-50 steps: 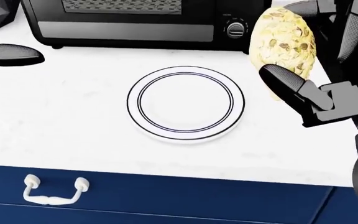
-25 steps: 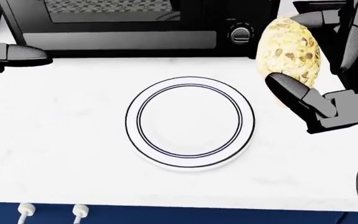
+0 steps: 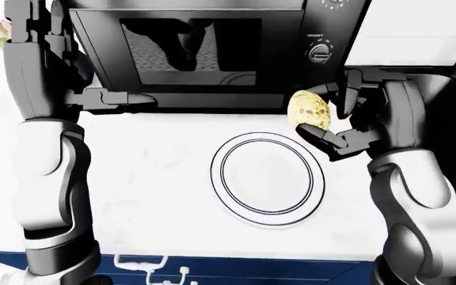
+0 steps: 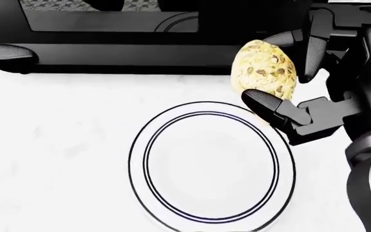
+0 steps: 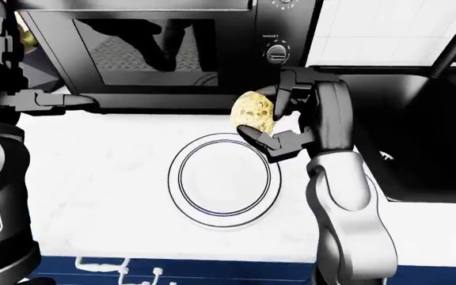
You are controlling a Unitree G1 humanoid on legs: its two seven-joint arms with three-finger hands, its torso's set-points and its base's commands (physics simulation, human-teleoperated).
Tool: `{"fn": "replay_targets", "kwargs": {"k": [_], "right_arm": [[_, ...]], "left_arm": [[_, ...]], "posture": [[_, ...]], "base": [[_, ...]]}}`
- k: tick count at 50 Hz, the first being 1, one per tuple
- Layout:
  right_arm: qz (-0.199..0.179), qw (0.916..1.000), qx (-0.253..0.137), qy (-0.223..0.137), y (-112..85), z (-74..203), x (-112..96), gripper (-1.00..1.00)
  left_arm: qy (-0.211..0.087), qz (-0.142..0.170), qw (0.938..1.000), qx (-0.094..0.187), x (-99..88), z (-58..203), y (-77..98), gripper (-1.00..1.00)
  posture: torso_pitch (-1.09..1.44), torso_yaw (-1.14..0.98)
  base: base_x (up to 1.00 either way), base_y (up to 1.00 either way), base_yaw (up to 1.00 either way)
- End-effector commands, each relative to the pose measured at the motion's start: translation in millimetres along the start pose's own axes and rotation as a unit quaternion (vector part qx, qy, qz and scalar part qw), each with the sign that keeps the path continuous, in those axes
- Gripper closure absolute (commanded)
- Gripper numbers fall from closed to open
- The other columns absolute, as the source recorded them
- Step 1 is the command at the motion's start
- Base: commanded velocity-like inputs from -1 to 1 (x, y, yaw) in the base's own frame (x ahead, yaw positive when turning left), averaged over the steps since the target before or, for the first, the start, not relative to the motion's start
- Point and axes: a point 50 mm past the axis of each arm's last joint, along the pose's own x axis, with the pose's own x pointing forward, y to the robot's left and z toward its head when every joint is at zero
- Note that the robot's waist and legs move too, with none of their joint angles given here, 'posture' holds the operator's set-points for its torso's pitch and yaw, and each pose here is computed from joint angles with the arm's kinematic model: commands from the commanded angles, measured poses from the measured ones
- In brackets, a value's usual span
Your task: Place the pastries on the plates.
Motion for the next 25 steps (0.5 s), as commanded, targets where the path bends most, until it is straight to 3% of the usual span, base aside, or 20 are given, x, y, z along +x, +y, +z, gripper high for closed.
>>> {"fn": "replay_targets", "kwargs": {"k": [1,20,25], "right_arm": [[0.0,0.9989,-0.007,-0.046,0.9,17.0,-2.3,1.0],[0.017,0.9992,-0.014,-0.032,9.0,23.2,-5.1,1.0],[0.039,0.9978,-0.051,-0.017,10.5,28.4,-6.6,1.0]], "left_arm": [[-0.051,0.002,0.9987,0.005,3.3,19.3,2.7,-1.0],[-0.051,0.008,0.9986,0.01,3.0,19.9,6.3,-1.0],[-0.052,0.011,0.9986,0.011,2.0,20.2,8.9,-1.0]], "posture": [[0.0,0.0],[0.0,0.0],[0.0,0.0]], "base": [[0.0,0.0,0.0],[0.0,0.0,0.0],[0.0,0.0,0.0]]}}
